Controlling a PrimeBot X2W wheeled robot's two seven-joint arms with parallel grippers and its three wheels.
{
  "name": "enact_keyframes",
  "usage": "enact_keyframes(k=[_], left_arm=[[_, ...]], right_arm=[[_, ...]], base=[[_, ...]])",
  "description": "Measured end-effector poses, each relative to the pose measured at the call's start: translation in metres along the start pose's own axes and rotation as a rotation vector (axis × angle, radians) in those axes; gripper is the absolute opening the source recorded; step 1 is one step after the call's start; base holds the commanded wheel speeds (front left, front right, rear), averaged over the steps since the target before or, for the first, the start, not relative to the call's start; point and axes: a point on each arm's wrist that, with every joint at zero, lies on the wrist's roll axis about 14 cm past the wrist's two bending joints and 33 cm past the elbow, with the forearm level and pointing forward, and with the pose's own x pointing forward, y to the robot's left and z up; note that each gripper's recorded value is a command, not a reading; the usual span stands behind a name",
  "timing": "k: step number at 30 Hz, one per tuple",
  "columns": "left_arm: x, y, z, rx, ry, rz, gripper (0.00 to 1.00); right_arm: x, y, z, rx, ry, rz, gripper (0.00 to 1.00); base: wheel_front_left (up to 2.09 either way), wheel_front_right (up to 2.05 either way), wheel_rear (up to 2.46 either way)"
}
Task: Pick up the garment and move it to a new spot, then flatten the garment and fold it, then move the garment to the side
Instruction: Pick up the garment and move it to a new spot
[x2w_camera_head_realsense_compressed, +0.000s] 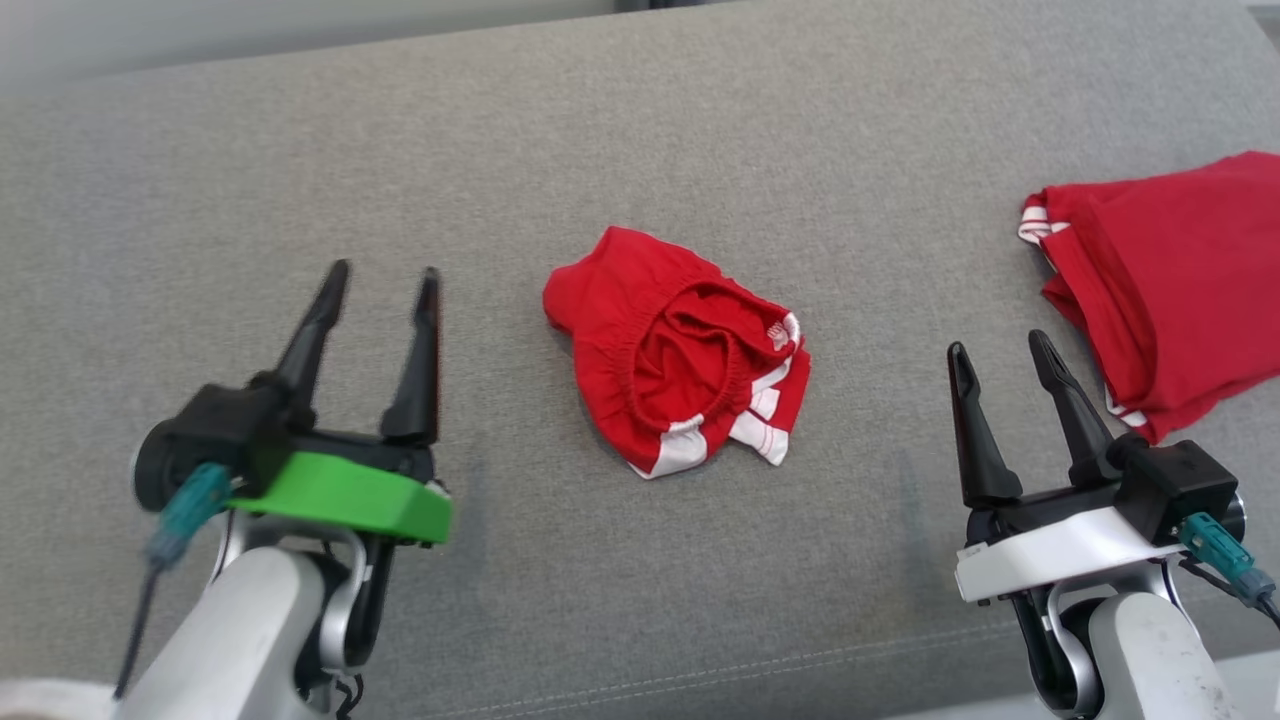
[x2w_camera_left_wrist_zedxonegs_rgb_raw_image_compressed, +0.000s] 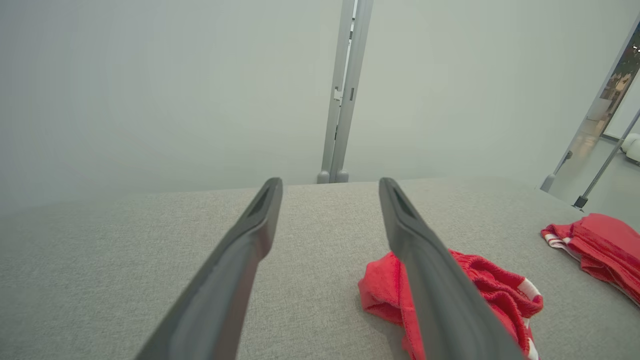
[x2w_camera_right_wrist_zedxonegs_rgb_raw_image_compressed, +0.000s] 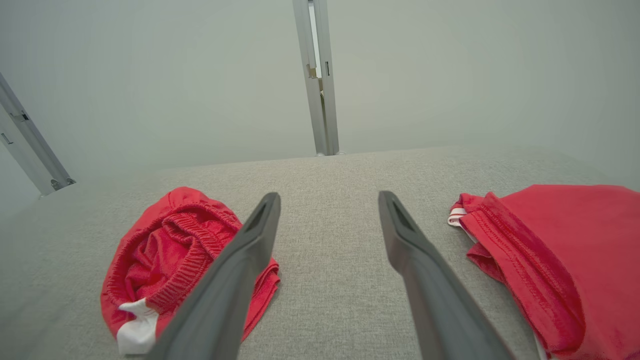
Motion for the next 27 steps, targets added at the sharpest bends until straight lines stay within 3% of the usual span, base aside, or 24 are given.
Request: enact_keyframes(k=[6,12,27], left_arm=[[-0.031,0.051,0.04,0.015,-0.131,0.199,1.0],[-0.07,0.076,0.057,0.076,-0.187,0.321,1.0],[-0.113,0.068,0.018,0.132,-0.072,0.314,1.0]], right_arm=[[0.002,0.019,0.006,0.007,-0.012,0.057,1.0],[-0.003,0.026,0.01,0.008,-0.017,0.078,1.0],[-0.028,0.021,0.019,-0.019,-0.014,0.062,1.0]], base=[[0.0,0.0,0.0],[0.0,0.0,0.0],[0.0,0.0,0.0]])
